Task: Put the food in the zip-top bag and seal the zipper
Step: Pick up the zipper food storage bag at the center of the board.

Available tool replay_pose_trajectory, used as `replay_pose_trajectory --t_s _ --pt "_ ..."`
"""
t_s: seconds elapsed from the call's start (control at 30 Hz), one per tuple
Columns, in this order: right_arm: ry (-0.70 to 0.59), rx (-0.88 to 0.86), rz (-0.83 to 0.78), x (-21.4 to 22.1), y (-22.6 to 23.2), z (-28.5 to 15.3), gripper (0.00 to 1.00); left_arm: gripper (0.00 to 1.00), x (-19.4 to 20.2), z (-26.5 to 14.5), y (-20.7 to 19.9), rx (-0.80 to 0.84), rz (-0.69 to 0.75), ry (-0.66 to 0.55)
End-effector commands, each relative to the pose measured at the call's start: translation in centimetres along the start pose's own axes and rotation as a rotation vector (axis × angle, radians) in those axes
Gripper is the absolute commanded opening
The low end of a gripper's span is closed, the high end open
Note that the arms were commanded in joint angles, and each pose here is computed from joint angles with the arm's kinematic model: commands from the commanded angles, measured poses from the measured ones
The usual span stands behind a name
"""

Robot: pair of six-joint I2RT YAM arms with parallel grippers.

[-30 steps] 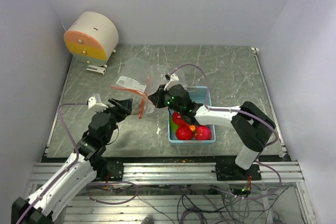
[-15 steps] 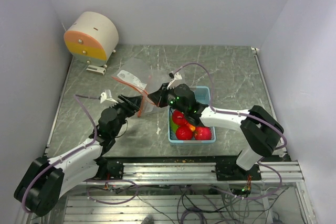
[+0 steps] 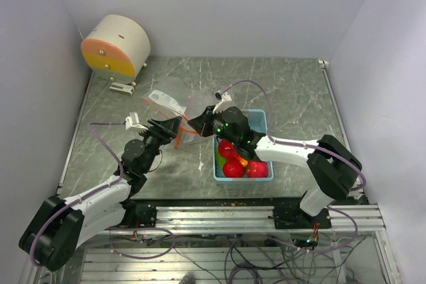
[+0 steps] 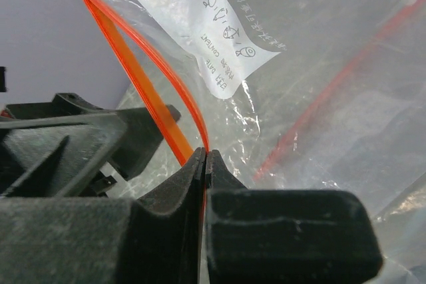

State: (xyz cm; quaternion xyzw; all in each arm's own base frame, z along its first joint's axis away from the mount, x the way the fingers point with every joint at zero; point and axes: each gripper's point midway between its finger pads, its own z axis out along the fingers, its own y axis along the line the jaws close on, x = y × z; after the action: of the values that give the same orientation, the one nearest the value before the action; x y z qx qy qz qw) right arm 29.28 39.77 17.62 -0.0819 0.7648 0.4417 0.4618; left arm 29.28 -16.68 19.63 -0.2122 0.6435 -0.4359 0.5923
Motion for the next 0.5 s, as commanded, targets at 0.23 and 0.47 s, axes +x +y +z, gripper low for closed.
replay_pose_trajectory --t_s 0.23,0.47 --pt "-0.029 -0.034 0.014 -1.5 1.5 -0.9 0.0 0.68 0.4 -0.6 0.7 0.012 0.024 -0.008" --pt "-0.024 -0.055 0.01 -1.7 2.3 -1.4 0.0 0.66 0.3 0.1 0.8 0.003 0.036 -0.02"
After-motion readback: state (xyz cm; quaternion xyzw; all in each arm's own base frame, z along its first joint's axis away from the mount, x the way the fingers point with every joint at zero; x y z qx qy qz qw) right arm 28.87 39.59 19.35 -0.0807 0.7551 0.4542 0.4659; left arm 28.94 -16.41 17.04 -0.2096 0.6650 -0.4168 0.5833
